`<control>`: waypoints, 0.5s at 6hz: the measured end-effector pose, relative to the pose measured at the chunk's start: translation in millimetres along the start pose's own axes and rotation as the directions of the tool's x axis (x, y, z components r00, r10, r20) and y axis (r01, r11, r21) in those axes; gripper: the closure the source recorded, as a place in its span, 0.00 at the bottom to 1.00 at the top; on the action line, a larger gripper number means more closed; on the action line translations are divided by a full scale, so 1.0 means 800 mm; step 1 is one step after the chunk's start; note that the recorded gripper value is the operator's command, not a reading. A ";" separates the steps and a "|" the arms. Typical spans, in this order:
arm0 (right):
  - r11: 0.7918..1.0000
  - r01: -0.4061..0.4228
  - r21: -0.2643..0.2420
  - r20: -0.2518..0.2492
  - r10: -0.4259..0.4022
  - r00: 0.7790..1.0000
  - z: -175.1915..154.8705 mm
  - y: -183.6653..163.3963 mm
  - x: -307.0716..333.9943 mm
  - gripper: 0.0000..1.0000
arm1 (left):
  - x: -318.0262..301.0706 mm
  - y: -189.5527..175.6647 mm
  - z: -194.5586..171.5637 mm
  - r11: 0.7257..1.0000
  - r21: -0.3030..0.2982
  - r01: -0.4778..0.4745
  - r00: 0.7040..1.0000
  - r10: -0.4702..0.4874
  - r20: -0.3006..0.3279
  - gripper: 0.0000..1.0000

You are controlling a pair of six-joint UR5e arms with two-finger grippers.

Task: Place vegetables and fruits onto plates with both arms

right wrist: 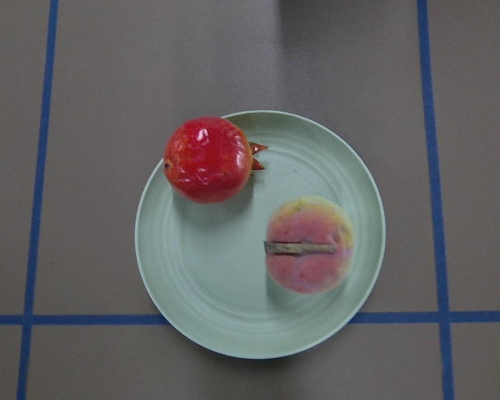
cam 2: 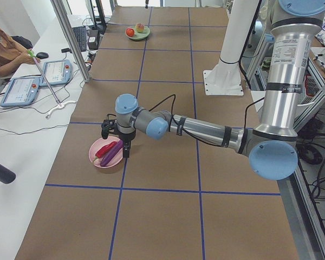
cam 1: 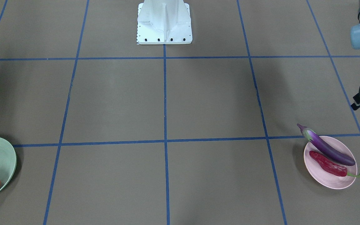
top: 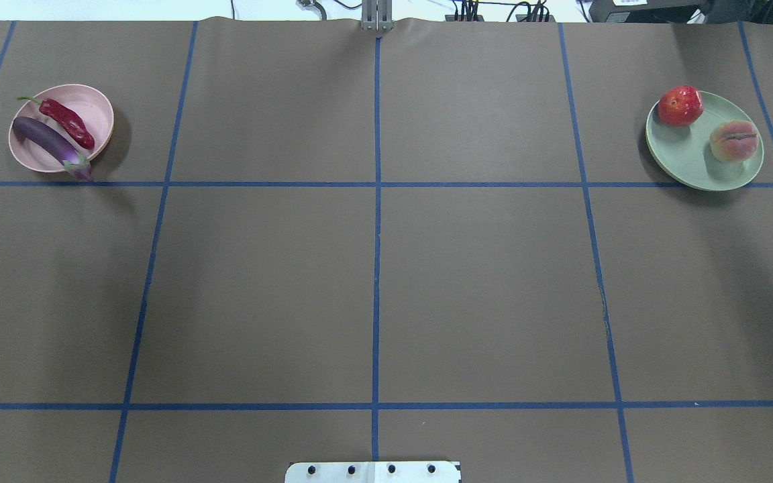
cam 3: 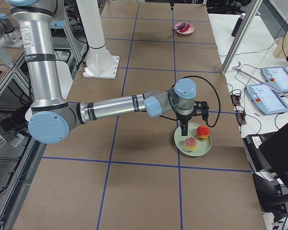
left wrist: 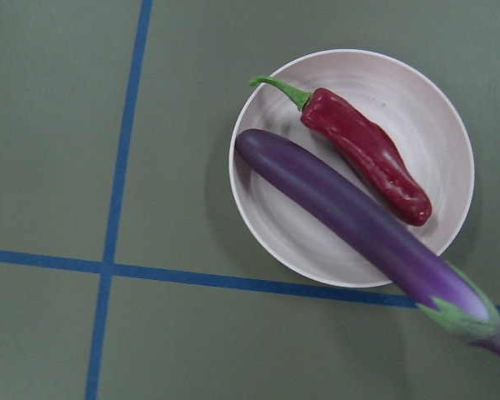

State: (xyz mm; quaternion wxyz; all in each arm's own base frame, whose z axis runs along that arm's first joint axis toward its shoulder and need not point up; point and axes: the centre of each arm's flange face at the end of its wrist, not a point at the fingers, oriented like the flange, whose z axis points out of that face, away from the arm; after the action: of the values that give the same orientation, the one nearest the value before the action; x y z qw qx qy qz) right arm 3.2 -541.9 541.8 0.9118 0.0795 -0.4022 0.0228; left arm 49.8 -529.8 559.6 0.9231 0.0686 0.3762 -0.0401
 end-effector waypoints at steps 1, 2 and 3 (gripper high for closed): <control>0.999 0.035 -0.012 -0.008 -0.035 0.999 -0.004 0.034 0.025 0.00 | -0.053 0.030 -0.009 0.999 -0.012 -0.036 0.999 0.035 -0.017 0.00; 0.998 0.059 -0.028 -0.011 -0.059 0.998 -0.005 0.068 0.037 0.00 | -0.097 0.058 -0.026 0.999 -0.017 -0.030 0.997 0.029 -0.071 0.00; 0.993 0.102 -0.057 -0.011 -0.103 0.995 0.001 0.097 0.044 0.00 | -0.122 0.086 -0.048 1.000 -0.006 -0.006 0.993 0.005 -0.116 0.00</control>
State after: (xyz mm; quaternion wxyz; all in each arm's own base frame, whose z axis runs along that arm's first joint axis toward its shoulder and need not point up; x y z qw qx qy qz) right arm 18.4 -466.4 578.5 0.9164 0.0741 -0.3917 -0.0351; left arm -37.7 -454.0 607.4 0.9000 0.0689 0.4293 -0.0324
